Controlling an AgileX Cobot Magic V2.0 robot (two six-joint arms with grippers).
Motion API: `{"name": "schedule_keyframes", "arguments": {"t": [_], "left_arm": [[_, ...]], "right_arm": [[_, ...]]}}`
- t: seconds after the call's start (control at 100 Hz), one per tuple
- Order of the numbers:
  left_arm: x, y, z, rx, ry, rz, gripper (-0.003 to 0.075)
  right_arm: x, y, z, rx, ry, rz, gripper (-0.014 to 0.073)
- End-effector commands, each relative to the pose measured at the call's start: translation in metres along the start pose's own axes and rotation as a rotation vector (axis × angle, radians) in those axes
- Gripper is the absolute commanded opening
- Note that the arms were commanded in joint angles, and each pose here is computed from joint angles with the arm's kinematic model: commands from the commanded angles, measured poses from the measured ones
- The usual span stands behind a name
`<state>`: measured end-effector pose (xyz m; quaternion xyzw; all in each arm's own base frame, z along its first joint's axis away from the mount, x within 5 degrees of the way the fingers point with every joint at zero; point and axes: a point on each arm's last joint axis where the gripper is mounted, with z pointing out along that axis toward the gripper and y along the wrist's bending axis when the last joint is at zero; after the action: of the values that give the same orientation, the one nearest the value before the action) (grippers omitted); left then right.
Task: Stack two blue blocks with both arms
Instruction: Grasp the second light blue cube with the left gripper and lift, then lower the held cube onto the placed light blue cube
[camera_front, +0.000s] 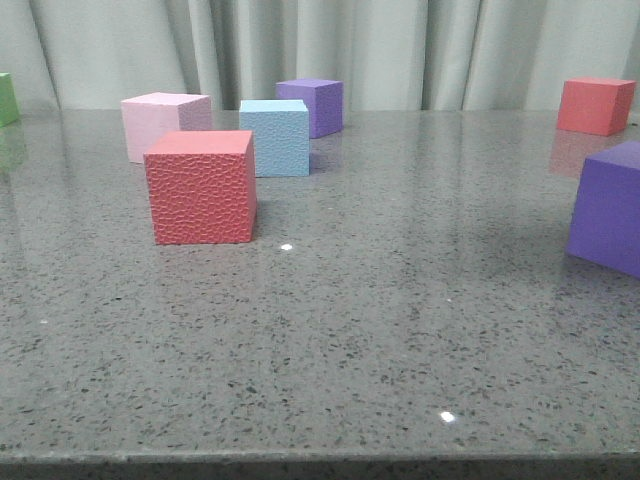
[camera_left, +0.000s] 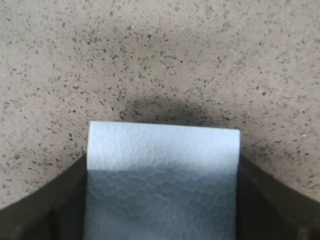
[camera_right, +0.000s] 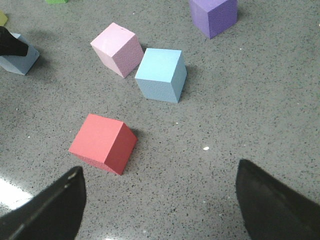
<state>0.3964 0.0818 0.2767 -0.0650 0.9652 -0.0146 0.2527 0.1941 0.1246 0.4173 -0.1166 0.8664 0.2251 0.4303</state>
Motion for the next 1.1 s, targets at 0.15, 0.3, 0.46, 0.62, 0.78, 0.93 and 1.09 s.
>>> {"name": "schedule_keyframes", "arguments": {"t": [0.15, 0.3, 0.46, 0.62, 0.78, 0.93, 1.09], "left_arm": [[-0.034, -0.018, -0.066, 0.061, -0.148, -0.133, 0.0314], [-0.045, -0.045, -0.096, 0.115, -0.154, -0.168, 0.0314], [-0.051, -0.093, -0.127, 0.182, -0.178, -0.155, 0.0314], [-0.049, -0.145, -0.151, 0.23, -0.233, -0.138, 0.0314], [-0.037, -0.193, -0.156, 0.295, -0.227, -0.132, 0.0314], [-0.024, -0.243, -0.152, 0.379, -0.235, -0.109, 0.0314], [-0.013, -0.275, -0.136, 0.399, -0.2, -0.102, 0.0314]], "right_arm": [[-0.012, 0.004, -0.015, -0.024, -0.118, -0.023, 0.0609], [-0.013, 0.002, -0.016, -0.01, -0.123, -0.039, 0.0609], [-0.012, 0.001, -0.017, 0.003, -0.122, -0.053, 0.0609], [-0.011, 0.0, -0.016, 0.014, -0.099, -0.052, 0.0609], [-0.01, 0.0, -0.016, 0.015, -0.095, -0.052, 0.0609], [-0.01, 0.0, -0.016, 0.016, -0.093, -0.052, 0.0609], [-0.009, -0.001, -0.016, 0.02, -0.076, -0.052, 0.0609]]}}
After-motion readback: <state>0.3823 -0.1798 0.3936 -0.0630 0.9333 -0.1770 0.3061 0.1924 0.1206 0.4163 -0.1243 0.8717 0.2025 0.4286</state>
